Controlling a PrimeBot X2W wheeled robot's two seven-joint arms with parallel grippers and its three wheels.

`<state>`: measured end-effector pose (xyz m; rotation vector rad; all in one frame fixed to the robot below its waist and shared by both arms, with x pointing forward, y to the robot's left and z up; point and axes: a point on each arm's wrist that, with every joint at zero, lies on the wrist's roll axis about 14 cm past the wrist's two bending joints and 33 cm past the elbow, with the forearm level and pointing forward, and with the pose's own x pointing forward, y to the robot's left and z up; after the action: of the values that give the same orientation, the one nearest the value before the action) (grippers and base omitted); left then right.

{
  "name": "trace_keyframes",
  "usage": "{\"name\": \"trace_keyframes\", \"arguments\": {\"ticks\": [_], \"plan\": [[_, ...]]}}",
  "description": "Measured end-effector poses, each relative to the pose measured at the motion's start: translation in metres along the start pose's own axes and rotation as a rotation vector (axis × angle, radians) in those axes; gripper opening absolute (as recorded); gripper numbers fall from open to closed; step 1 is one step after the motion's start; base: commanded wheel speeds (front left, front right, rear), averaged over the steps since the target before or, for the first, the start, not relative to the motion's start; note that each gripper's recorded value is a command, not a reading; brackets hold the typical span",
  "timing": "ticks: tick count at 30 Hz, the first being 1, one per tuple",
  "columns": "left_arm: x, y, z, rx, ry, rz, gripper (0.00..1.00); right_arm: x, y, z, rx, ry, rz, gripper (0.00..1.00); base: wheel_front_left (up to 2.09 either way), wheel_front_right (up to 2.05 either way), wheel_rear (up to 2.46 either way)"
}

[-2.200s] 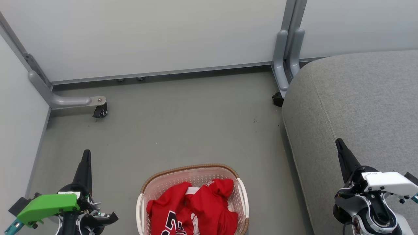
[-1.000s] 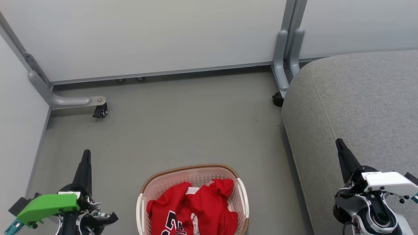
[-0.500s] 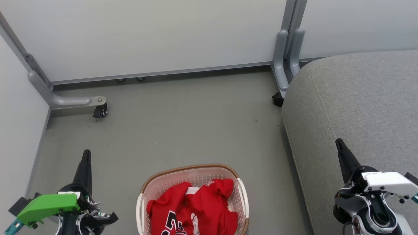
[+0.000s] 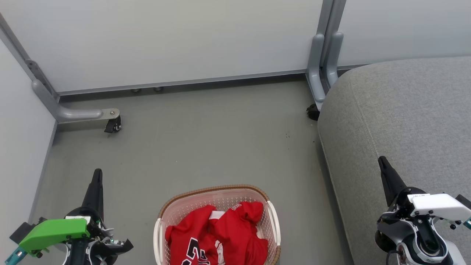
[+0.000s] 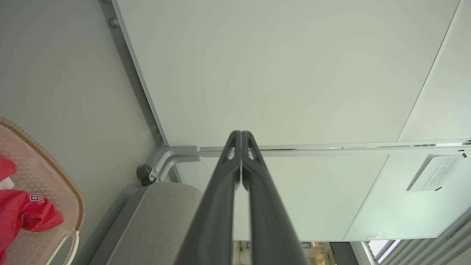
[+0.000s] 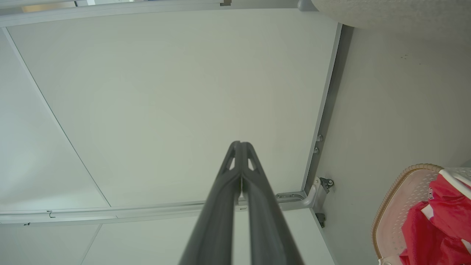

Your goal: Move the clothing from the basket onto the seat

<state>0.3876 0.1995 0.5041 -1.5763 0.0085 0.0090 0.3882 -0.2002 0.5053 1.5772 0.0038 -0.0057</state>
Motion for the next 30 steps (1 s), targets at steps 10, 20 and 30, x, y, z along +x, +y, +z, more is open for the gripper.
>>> {"name": "trace_keyframes", "arguments": {"ticks": [10, 20, 30], "plan": [[0.0000, 0.0000, 0.0000, 0.000, 0.000, 0.000, 0.00, 0.0000, 0.0000, 0.0000, 0.000, 0.000, 0.000, 0.00, 0.00, 0.00, 0.00], [0.0000, 0.0000, 0.0000, 0.000, 0.000, 0.000, 0.00, 0.0000, 0.0000, -0.0001, 0.000, 0.000, 0.000, 0.00, 0.00, 0.00, 0.00], [0.0000, 0.0000, 0.0000, 0.000, 0.000, 0.000, 0.00, 0.0000, 0.0000, 0.0000, 0.000, 0.000, 0.000, 0.00, 0.00, 0.00, 0.00]]}}
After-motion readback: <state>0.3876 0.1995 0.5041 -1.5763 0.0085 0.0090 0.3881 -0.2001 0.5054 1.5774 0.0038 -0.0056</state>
